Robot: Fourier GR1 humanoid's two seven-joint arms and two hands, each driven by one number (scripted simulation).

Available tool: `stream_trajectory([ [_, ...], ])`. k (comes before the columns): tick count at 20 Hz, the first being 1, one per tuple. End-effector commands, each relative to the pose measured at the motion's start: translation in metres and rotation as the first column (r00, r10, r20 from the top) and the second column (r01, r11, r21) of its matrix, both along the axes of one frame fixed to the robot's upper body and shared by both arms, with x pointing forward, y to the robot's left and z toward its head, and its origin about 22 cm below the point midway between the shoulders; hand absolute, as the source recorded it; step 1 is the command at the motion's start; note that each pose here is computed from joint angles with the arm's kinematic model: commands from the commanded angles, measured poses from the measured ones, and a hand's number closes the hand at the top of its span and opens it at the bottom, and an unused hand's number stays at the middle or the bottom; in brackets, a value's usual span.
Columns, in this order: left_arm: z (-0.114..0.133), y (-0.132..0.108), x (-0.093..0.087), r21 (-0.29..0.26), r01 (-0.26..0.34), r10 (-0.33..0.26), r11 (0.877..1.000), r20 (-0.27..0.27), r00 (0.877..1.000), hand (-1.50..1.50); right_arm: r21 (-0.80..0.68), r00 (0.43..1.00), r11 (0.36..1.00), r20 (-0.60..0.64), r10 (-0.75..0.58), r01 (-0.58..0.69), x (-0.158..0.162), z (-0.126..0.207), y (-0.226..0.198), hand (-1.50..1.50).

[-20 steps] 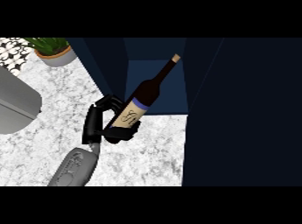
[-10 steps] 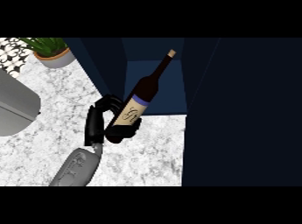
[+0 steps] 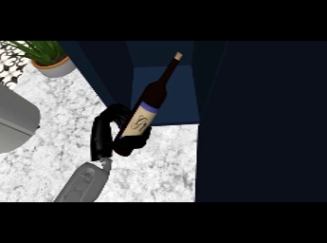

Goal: Pick up the wine, place it into the cabinet and close the cabinet

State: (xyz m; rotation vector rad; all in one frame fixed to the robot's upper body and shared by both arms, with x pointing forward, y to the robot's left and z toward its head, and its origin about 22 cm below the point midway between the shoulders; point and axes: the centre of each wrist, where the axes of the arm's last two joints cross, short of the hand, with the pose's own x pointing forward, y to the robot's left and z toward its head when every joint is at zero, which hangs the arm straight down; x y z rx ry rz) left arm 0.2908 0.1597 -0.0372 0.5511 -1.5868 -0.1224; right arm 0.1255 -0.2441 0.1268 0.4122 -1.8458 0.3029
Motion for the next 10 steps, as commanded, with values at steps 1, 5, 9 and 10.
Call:
stream_trajectory([
  [1,0.017,-0.052,0.036,0.001,0.128,-0.127,0.992,-0.093,0.988,1.50,0.046,1.000,0.999,0.011,0.025,-0.026,-0.011,0.012,-0.002,-1.50],
  [5,0.004,-0.043,0.032,0.020,0.077,-0.074,0.997,-0.117,0.990,1.50,0.051,0.999,0.998,0.015,0.035,-0.035,-0.007,0.012,0.001,-1.50],
  [9,0.006,-0.034,0.036,-0.009,0.012,-0.013,1.000,-0.121,0.993,1.50,0.068,0.999,0.997,0.029,0.039,-0.041,-0.007,0.012,0.002,-1.50],
  [10,0.012,-0.034,0.039,-0.017,-0.007,0.005,1.000,-0.090,0.996,1.50,0.053,0.998,0.996,0.022,0.065,-0.066,-0.011,0.012,0.000,-1.50],
])
